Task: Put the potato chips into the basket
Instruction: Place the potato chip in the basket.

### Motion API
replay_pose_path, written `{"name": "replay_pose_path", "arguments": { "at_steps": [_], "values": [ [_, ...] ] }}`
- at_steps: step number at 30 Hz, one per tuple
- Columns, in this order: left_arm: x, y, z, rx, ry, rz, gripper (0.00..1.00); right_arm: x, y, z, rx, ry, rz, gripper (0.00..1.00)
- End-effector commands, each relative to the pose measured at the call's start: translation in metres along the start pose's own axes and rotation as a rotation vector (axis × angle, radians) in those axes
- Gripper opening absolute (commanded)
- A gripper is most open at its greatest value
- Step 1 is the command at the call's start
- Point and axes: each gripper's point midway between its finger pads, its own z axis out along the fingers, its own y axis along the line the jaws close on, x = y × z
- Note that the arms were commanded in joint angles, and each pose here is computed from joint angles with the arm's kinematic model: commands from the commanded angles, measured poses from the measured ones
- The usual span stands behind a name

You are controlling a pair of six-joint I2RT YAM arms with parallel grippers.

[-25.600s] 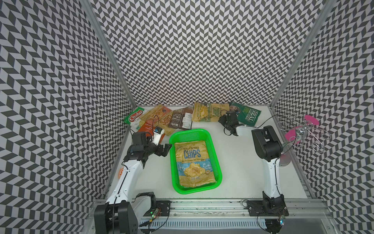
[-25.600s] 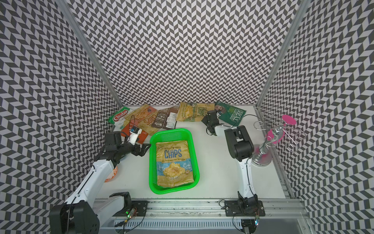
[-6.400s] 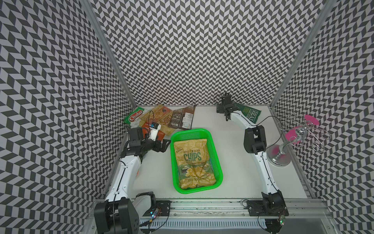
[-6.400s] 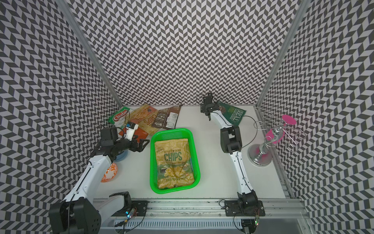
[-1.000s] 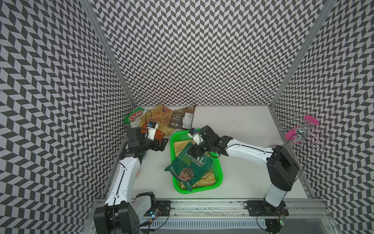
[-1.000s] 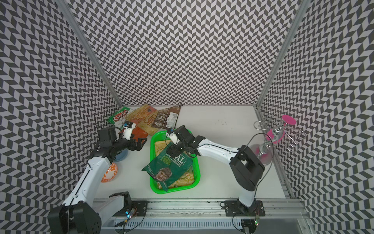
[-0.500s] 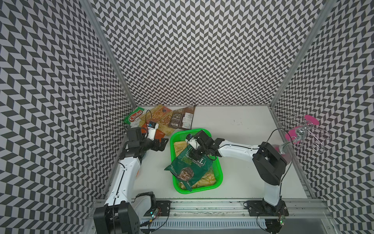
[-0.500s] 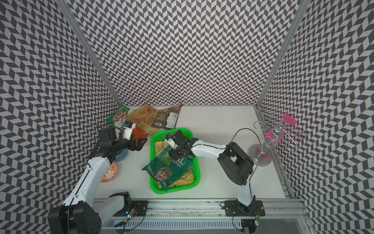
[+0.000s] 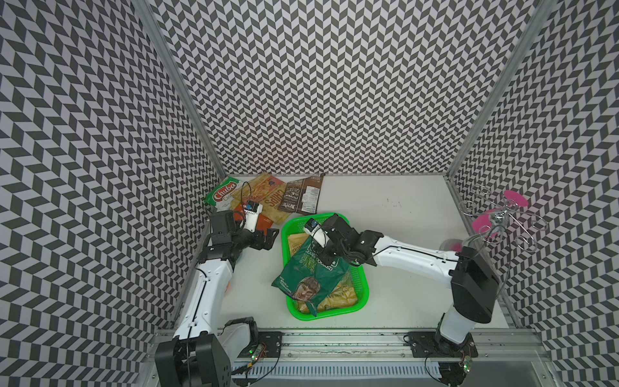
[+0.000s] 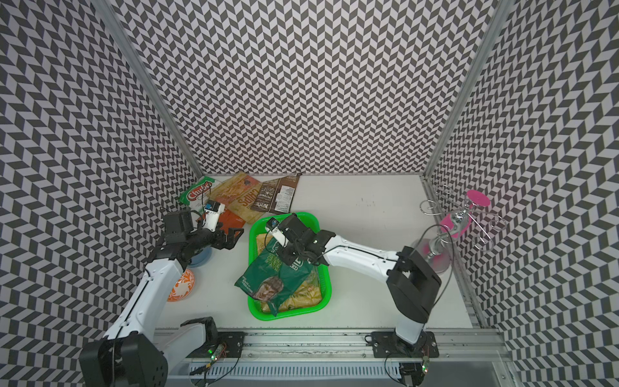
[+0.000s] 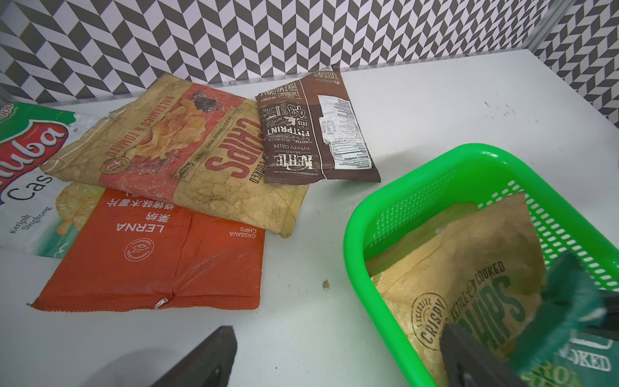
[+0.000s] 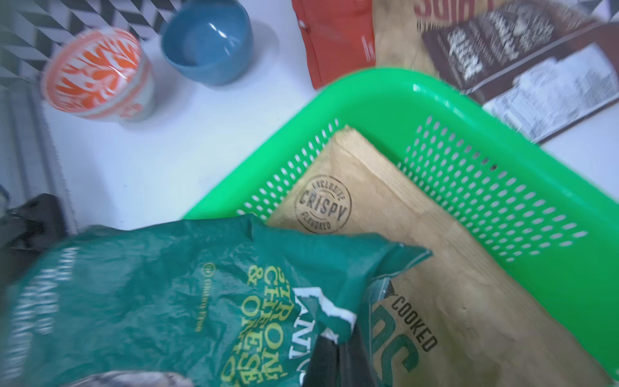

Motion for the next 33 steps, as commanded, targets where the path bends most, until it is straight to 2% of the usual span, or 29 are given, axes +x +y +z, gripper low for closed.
{"name": "replay_pose_path", "arguments": {
  "at_steps": [1, 4, 10, 12, 19, 29, 33],
  "values": [
    [-0.003, 0.0, 0.0, 0.007, -0.013, 0.011, 0.99, -0.039, 0.008, -0.039, -0.003, -0.152, -0.043, 0.04],
    [-0.002, 0.001, 0.001, 0.008, -0.01, 0.01, 0.99, -0.055, 0.015, -0.066, -0.019, -0.229, -0.063, 0.0],
    [-0.002, 0.0, 0.0, 0.009, -0.011, 0.011, 0.99, -0.077, 0.034, -0.122, -0.065, -0.385, -0.135, 0.0],
    [-0.002, 0.0, 0.0, 0.009, -0.011, 0.01, 0.99, -0.08, 0.04, -0.135, -0.073, -0.401, -0.159, 0.0],
    [-0.003, 0.0, 0.0, 0.009, -0.013, 0.01, 0.99, -0.067, 0.036, -0.145, 0.027, -0.321, -0.232, 0.0],
    [-0.003, -0.001, 0.0, 0.013, -0.013, 0.01, 0.99, -0.047, 0.047, -0.147, 0.082, -0.203, -0.34, 0.0],
    [-0.003, -0.001, 0.0, 0.014, -0.012, 0.009, 0.99, -0.053, 0.052, -0.163, 0.09, -0.228, -0.349, 0.0]
  ]
}}
